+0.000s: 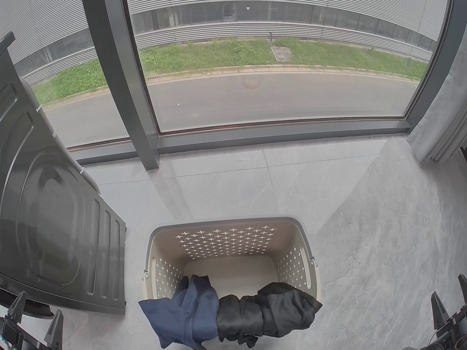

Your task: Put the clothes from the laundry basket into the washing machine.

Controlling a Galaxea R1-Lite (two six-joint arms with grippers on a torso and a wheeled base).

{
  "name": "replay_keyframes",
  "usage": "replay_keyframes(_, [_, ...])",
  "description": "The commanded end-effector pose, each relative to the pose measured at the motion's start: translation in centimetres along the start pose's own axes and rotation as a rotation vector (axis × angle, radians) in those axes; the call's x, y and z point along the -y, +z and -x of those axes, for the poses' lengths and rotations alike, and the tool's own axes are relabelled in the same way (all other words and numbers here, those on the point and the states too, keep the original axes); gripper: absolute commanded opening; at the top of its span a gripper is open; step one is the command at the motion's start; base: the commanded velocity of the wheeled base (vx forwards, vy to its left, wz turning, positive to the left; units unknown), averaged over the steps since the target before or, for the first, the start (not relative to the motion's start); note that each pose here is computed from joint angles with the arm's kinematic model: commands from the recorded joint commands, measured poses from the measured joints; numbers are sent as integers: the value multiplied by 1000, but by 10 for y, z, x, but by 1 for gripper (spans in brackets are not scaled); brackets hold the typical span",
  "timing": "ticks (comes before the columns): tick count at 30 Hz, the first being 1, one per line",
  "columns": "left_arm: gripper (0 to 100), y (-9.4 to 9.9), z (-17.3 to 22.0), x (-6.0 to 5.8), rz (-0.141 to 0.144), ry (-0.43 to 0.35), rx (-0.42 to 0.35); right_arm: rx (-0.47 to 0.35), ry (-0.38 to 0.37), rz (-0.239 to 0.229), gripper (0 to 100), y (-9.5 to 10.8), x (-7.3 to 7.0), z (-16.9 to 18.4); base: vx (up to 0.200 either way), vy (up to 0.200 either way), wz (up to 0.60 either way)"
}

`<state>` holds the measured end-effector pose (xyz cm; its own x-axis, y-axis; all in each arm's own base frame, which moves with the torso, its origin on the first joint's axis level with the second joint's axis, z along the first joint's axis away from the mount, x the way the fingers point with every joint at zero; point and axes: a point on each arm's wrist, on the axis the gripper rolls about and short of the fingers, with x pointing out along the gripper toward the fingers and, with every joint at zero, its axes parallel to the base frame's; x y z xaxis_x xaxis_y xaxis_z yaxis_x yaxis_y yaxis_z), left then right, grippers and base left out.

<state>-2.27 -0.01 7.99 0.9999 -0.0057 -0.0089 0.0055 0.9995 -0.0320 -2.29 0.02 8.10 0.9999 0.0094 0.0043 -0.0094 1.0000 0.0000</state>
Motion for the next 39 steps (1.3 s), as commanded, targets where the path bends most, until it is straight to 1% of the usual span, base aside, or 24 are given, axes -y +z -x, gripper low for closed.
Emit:
replay_keyframes(1, [100,-4,0,0,0,0,-3,-1,1,0,100,-5,0,0,-200,0,0])
replay_keyframes(38, [100,-4,0,0,-3,0,-3,-1,0,0,100,-5,0,0,-200,0,0])
replay_keyframes(39, [100,-4,0,0,-3,1,-3,-1,0,0,100,-5,0,0,0,0,0])
